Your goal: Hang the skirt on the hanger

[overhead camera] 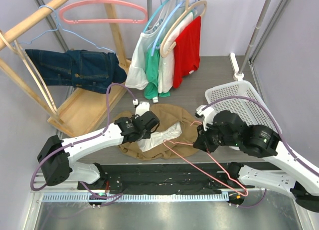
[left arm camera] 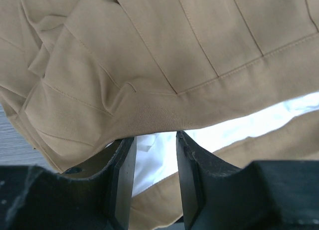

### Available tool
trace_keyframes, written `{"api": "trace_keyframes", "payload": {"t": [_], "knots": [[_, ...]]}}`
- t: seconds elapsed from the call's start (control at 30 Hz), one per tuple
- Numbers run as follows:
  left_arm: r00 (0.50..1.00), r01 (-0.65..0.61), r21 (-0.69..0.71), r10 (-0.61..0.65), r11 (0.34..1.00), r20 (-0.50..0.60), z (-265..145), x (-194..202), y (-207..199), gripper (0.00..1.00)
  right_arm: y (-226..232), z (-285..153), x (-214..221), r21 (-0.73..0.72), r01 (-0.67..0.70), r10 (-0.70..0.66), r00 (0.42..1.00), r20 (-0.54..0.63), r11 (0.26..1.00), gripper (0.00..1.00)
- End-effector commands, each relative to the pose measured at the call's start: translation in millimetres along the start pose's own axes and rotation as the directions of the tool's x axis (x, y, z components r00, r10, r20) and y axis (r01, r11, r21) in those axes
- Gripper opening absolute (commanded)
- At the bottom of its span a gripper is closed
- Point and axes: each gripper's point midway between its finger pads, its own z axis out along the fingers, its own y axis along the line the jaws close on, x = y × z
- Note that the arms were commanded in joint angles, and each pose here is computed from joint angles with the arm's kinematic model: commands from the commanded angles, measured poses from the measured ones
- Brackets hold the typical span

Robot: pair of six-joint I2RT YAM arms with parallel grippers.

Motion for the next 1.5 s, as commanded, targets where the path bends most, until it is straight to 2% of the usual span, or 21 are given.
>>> {"api": "trace_keyframes", "payload": {"t": [0.0,0.4,0.7,0.97,1.1,1.2,1.23,1.33,1.47], "knots": [[0.997,0.069,0.012,-0.069,0.998,0.040,8.2,-7.6,0.8,0.41,2.0,13.2,-24.5,-0.005,0.042,-0.042,0.996,0.084,0.999,0.01],[0.997,0.079,0.101,-0.076,0.992,-0.032,23.8,3.6,-13.5,0.40,3.3,42.0,-40.7,0.000,0.060,-0.060,0.993,0.097,0.998,0.01],[0.995,0.078,0.029,-0.076,0.997,-0.058,26.0,14.2,1.6,0.33,3.8,44.0,-41.1,-0.003,0.051,-0.050,0.994,0.097,0.999,0.01],[0.993,0.040,0.027,-0.037,0.999,-0.114,35.1,28.2,-1.4,0.33,1.5,44.8,-41.2,0.011,0.047,-0.048,0.994,0.098,0.999,0.01],[0.993,0.055,0.028,-0.051,0.998,-0.109,37.7,27.9,-3.1,0.31,0.8,42.6,-45.1,0.020,0.043,-0.045,0.993,0.110,0.999,0.01],[0.993,0.057,0.037,-0.052,0.998,-0.104,35.8,25.3,-4.8,0.24,0.1,42.2,-47.8,0.028,0.037,-0.040,0.993,0.114,0.999,0.01],[0.993,0.053,0.033,-0.050,0.998,-0.104,35.3,24.4,-4.4,0.15,0.1,42.3,-48.7,0.029,0.037,-0.040,0.992,0.116,0.999,0.01],[0.995,0.049,0.031,-0.046,0.998,-0.089,25.6,14.8,-2.8,0.00,-0.2,42.9,-48.2,0.031,0.039,-0.042,0.993,0.107,0.999,0.01],[0.996,0.067,0.057,-0.064,0.996,-0.055,5.6,-1.9,-2.6,0.00,-1.3,43.9,-48.9,0.037,0.054,-0.058,0.993,0.103,0.998,0.01]]}}
